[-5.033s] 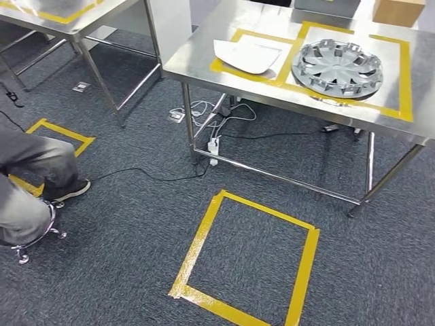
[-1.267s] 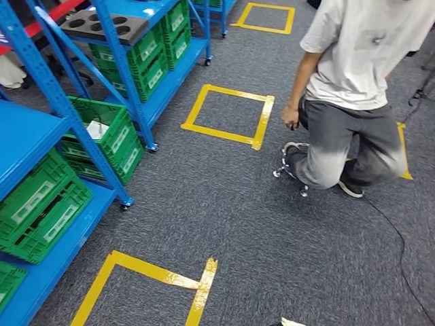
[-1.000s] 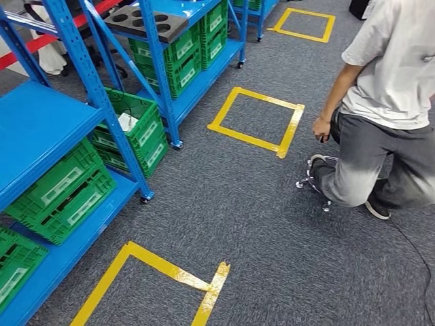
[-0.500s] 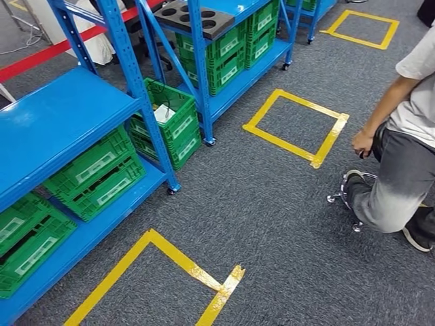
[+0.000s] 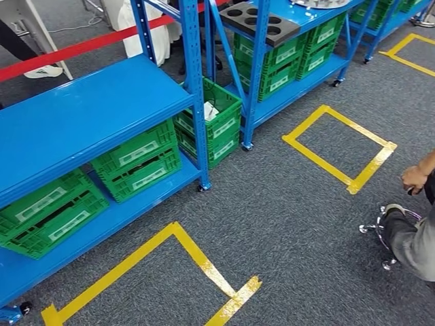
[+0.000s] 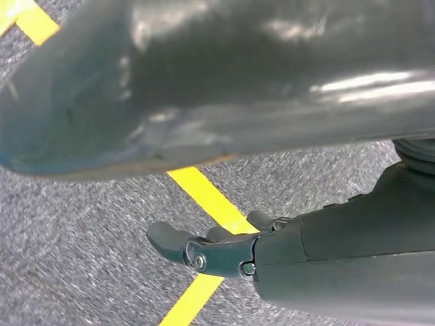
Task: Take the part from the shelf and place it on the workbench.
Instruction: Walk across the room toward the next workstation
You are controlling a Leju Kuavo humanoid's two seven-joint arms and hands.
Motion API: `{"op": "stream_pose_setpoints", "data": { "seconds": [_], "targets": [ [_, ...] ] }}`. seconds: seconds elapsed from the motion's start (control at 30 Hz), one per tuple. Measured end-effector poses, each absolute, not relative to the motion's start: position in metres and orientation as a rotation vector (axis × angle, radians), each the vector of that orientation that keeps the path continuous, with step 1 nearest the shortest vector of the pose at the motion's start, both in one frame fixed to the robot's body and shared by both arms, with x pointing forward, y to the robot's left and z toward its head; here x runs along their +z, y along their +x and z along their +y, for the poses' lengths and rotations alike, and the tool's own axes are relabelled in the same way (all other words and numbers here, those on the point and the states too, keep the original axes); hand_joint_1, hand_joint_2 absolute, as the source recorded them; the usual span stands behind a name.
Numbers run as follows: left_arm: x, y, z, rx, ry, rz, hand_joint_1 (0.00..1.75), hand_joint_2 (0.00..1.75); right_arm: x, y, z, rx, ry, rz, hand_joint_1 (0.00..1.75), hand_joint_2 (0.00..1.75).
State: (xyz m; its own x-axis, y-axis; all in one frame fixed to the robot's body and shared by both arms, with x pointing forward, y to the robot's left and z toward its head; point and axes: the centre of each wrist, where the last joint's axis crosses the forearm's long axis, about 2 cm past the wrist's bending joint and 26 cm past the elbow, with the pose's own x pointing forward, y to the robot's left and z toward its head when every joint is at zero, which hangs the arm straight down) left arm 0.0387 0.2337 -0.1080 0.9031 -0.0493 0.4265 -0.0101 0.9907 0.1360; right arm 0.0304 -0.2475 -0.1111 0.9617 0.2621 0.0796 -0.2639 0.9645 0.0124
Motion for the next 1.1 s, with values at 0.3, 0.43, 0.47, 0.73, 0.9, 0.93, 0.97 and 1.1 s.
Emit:
{"op": "stream_pose_setpoints", "data": {
  "seconds": [0.3, 0.43, 0.47, 0.73, 0.9, 0.93, 0.97, 1.1],
  "targets": [
    [-0.1083, 0.0381, 0.2351, -0.022, 0.139, -0.443, 0.00, 0.00, -0.1112, 0.0298, -0.2481, 0.268, 0.025, -0.075, 0.00, 0.00],
    [-0.1081, 0.0395, 0.2350, -0.022, 0.138, -0.445, 0.00, 0.00, -0.1114, 0.0277, -0.2480, 0.270, 0.028, -0.069, 0.00, 0.00],
    [-0.1082, 0.0384, 0.2351, -0.022, 0.138, -0.443, 0.00, 0.00, -0.1114, 0.0278, -0.2480, 0.270, 0.028, -0.069, 0.00, 0.00],
    [-0.1084, 0.0373, 0.2360, -0.023, 0.139, -0.442, 0.00, 0.00, -0.1108, 0.0336, -0.2479, 0.273, 0.029, -0.080, 0.00, 0.00],
    [-0.1081, 0.0391, 0.2348, -0.023, 0.136, -0.445, 0.00, 0.00, -0.1109, 0.0335, -0.2480, 0.273, 0.030, -0.080, 0.00, 0.00],
    [-0.1081, 0.0389, 0.2346, -0.023, 0.136, -0.445, 0.00, 0.00, -0.1109, 0.0329, -0.2480, 0.273, 0.030, -0.078, 0.00, 0.00],
    [-0.1082, 0.0385, 0.2344, -0.023, 0.135, -0.444, 0.00, 0.00, -0.1110, 0.0321, -0.2481, 0.273, 0.030, -0.076, 0.00, 0.00],
    [-0.1080, 0.0393, 0.2337, -0.022, 0.132, -0.449, 0.00, 0.00, -0.1112, 0.0301, -0.2485, 0.274, 0.030, -0.071, 0.00, 0.00]
  ]
}}
